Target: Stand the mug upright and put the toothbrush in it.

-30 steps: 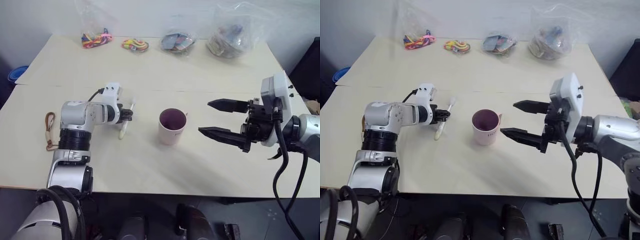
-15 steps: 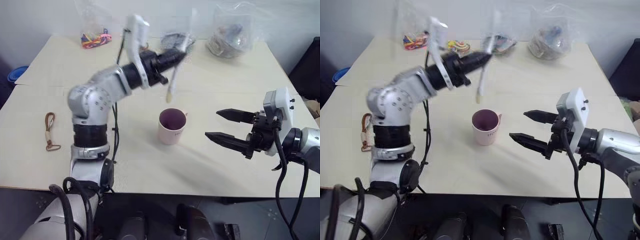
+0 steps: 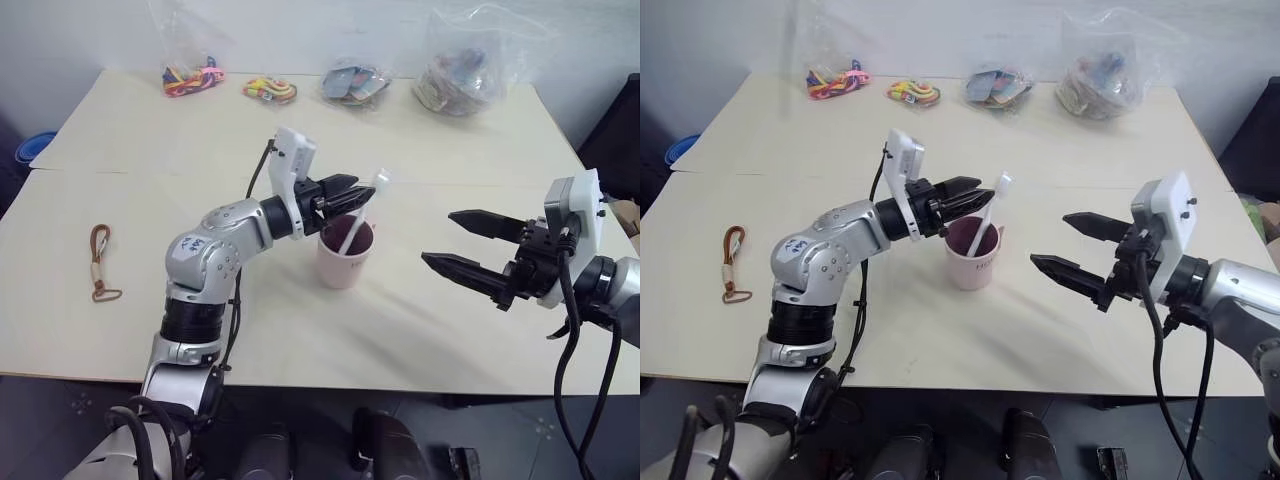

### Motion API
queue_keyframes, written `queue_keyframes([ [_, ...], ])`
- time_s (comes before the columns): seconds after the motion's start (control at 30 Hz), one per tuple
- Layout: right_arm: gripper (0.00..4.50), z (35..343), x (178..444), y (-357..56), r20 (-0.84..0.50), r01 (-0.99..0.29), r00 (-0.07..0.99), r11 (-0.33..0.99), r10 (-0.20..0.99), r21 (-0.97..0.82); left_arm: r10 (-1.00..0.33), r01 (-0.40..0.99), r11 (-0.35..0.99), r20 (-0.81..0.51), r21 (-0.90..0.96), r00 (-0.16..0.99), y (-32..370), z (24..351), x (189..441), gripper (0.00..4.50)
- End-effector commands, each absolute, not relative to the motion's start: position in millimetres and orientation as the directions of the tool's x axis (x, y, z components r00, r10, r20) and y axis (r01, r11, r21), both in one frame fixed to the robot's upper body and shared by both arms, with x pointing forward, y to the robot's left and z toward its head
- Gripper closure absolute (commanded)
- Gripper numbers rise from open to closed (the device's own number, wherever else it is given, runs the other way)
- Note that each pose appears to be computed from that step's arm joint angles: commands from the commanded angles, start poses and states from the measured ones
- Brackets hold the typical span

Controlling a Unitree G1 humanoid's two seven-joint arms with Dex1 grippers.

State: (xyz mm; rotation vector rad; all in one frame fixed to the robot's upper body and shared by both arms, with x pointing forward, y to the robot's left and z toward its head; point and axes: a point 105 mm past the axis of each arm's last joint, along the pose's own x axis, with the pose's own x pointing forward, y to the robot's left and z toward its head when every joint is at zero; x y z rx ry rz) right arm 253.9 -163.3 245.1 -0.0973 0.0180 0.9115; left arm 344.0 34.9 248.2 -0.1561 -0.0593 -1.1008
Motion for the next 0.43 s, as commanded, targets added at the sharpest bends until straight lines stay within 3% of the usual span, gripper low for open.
queue_keyframes([
  [0.03, 0.00, 254.5, 250.0, -165.6, -0.038, -0.808, 0.585, 0.579, 0.810, -0.107, -0.882, 0.897, 0.442, 0.184, -0.004, 0.435, 60.4, 273.9, 327.7, 0.98],
  [0.13, 0.00, 248.8, 247.4, -171.0, -0.089, -0.833, 0.552, 0.544, 0.829, -0.099, -0.892, 0.887, 0.449, 0.108, 0.107, 0.439, 98.3, 283.3, 320.0, 0.04],
  [0.3, 0.00, 237.6, 247.8, -192.3, -0.216, -0.866, 0.500, 0.490, 0.839, -0.101, -0.844, 0.831, 0.457, -0.141, 0.317, 0.518, 185.9, 292.8, 313.0, 0.01],
  [0.43, 0.00, 239.0, 260.4, -208.8, -0.236, -0.856, 0.517, 0.504, 0.823, -0.116, -0.798, 0.847, 0.370, -0.337, 0.383, 0.501, 220.6, 284.4, 292.4, 0.01],
])
